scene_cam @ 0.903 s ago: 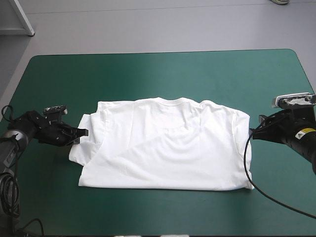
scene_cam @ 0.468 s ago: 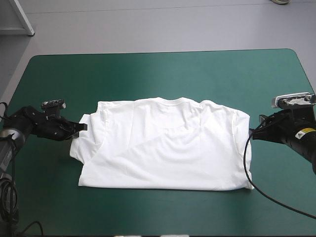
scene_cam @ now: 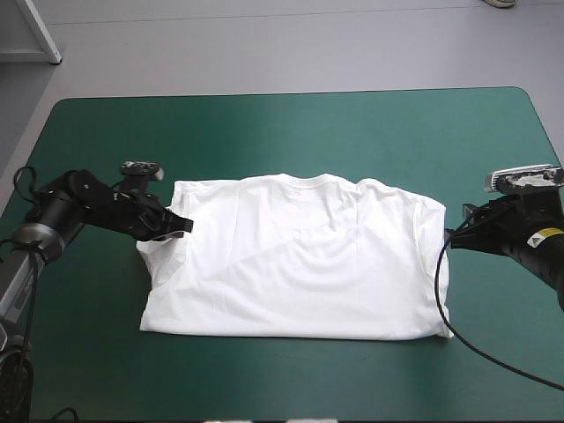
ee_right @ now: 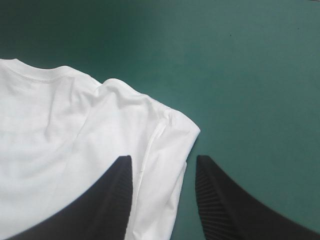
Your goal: Fold the cloth
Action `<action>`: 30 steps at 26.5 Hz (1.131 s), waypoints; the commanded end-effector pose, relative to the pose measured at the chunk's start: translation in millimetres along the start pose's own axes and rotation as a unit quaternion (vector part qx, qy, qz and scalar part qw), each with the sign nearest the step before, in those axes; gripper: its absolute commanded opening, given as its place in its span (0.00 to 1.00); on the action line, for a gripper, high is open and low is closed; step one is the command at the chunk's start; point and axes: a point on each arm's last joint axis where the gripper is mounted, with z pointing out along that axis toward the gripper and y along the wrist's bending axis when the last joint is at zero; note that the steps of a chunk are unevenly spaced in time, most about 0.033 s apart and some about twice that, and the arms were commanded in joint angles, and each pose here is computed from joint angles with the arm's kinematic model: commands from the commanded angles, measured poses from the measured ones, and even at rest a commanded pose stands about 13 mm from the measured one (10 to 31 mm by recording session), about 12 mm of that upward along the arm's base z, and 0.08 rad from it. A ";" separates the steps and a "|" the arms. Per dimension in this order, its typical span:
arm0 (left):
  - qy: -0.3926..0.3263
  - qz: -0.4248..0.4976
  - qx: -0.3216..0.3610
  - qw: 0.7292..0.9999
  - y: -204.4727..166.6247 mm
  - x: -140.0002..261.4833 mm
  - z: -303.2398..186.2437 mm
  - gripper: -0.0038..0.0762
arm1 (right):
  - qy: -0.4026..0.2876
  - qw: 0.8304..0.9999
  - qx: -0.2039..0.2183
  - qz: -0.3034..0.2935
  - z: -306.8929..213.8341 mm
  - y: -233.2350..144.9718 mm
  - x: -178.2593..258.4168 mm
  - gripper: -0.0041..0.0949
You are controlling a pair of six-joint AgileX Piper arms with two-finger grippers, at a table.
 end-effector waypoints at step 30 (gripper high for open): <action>-0.050 0.094 -0.092 0.990 -83.8 68.5 -117.0 0.63 | 0.071 0.997 -0.020 -0.008 -19.7 5.1 1.8 0.53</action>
